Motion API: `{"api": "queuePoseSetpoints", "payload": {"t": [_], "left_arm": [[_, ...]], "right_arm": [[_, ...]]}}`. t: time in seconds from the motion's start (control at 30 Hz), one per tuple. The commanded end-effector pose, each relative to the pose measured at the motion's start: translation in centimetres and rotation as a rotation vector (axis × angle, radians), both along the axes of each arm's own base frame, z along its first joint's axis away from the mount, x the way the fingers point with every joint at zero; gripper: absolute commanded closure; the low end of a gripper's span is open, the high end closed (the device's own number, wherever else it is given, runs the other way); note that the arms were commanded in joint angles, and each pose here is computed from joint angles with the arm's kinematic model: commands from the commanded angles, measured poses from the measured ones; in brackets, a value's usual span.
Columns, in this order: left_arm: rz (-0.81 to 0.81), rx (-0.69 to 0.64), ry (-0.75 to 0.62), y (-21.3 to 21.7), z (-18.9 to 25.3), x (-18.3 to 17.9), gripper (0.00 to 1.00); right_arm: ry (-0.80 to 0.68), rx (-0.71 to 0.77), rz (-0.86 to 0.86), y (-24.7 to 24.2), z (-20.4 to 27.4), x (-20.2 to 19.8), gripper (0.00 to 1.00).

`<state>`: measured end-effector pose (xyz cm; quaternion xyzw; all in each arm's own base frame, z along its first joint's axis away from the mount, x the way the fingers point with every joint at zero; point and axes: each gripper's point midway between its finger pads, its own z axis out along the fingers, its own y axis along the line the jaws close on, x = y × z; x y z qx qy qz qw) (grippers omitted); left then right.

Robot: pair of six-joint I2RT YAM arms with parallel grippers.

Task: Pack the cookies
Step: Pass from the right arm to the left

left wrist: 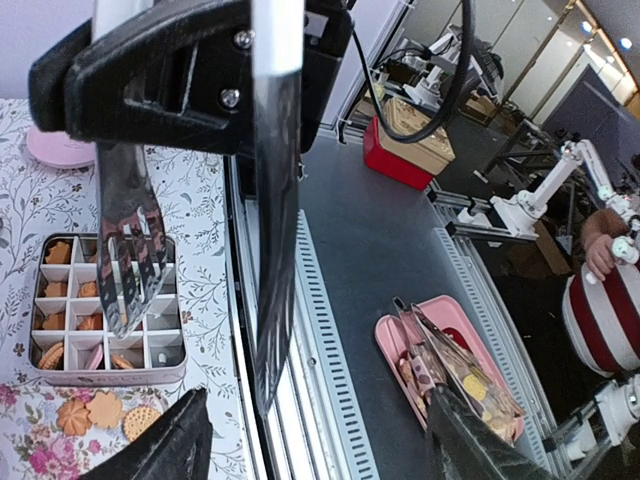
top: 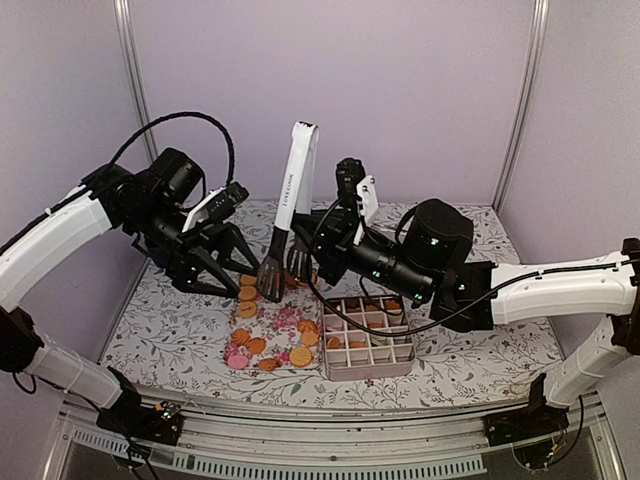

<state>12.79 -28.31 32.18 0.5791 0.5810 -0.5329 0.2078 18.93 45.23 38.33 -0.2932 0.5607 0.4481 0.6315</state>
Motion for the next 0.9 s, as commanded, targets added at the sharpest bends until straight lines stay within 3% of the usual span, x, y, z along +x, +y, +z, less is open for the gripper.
{"api": "queuePoseSetpoints", "payload": {"t": [0.0, 0.33, 0.57, 0.8, 0.87], "left_arm": [[-0.040, -0.019, 0.011, -0.3, 0.7, -0.7, 0.26], [-0.033, -0.002, 0.026, -0.9, -0.1, -0.5, 0.37], [-0.027, 0.006, 0.013, -0.8, -0.6, -0.5, 0.70], [-0.026, 0.014, 0.026, -0.8, -1.4, -0.6, 0.78], [-0.027, 0.007, 0.020, -0.9, -1.3, -0.5, 0.85]], "right_arm": [[-0.010, 0.033, -0.009, -0.3, 1.2, 0.2, 1.00], [-0.013, 0.035, -0.006, 2.1, 1.3, 1.0, 1.00], [-0.026, 0.062, 0.033, 3.4, 2.2, 0.9, 1.00], [-0.030, 0.108, 0.047, 3.0, 3.4, 0.5, 1.00], [-0.025, 0.120, 0.051, 2.8, 3.6, 0.4, 0.98]]}}
